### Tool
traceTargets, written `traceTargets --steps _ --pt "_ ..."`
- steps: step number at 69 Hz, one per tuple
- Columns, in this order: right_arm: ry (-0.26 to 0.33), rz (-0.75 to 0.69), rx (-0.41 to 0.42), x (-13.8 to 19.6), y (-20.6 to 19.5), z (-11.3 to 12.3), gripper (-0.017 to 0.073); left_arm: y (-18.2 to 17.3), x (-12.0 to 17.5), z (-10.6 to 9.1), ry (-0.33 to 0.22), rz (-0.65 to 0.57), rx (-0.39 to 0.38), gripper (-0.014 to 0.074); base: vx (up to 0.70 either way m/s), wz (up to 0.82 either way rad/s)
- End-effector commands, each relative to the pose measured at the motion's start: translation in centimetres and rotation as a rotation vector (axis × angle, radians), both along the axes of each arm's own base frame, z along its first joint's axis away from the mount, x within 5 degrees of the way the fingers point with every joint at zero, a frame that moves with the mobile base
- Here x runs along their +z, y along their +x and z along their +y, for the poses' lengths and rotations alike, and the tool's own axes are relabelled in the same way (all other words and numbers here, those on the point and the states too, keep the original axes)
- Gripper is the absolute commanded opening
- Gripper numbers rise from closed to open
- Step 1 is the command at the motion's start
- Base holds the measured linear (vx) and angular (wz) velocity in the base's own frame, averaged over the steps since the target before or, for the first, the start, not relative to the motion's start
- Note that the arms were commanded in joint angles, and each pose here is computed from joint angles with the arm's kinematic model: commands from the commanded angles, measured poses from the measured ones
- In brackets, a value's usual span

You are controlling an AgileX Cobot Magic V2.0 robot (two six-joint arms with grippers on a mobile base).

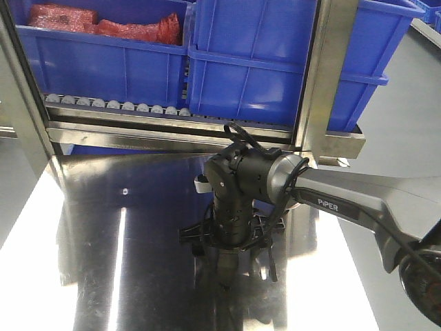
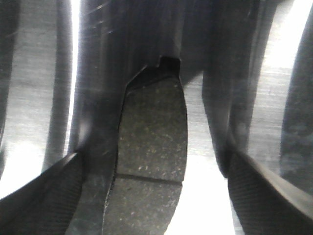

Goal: Move and align brake pads A on conveyor
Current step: 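Lift the brake pad off the table with the right gripper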

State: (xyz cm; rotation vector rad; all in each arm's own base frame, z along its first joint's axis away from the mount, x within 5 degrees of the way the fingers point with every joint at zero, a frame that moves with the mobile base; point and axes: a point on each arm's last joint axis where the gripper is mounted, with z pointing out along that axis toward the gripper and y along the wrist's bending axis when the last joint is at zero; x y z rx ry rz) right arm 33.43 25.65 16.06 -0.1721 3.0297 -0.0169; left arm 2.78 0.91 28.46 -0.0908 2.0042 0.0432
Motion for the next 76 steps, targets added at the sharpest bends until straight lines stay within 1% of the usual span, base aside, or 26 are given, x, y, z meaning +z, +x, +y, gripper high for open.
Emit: traceTargets --steps 1,11,18,22,29,30,31,33,61,76 --pt "0.045 -0.094 0.014 3.3 0.4 0.0 0.0545 0.3 1.5 -0.1 0.004 -0.100 -0.011 -0.0006 0.00 0.00" --pt "0.043 -0.094 0.015 3.3 0.4 -0.1 0.0454 0.3 1.5 -0.1 0.004 -0.100 -0.011 -0.0006 0.00 0.00" --pt "0.041 -0.092 0.013 3.3 0.4 -0.1 0.0351 0.3 1.5 -0.1 0.004 -0.100 -0.011 -0.0006 0.00 0.00" --pt "0.037 -0.088 0.013 3.2 0.3 -0.1 0.0272 0.3 1.5 -0.1 0.004 -0.100 -0.011 -0.0006 0.00 0.00" --pt "0.031 -0.085 0.013 3.3 0.3 -0.2 0.0091 0.3 1.5 -0.1 0.004 -0.100 -0.011 -0.0006 0.00 0.00" --pt "0.031 -0.085 0.012 3.3 0.3 -0.2 0.0077 0.3 1.5 -0.1 0.004 -0.100 -0.011 -0.0006 0.00 0.00" --pt "0.031 -0.087 0.011 3.3 0.3 -0.2 0.0035 0.3 1.5 -0.1 0.004 -0.100 -0.011 -0.0006 0.00 0.00" --pt "0.031 -0.092 0.011 3.5 0.3 -0.2 -0.0020 0.3 1.5 -0.1 0.004 -0.100 -0.011 -0.0006 0.00 0.00" --pt "0.047 -0.199 0.034 6.9 0.2 -0.9 -0.0011 0.3 1.5 -0.1 0.004 -0.100 -0.011 -0.0006 0.00 0.00" --pt "0.074 -0.297 0.066 10.6 -0.5 -1.7 -0.0011 0.3 1.5 -0.1 0.004 -0.100 -0.011 -0.0006 0.00 0.00"
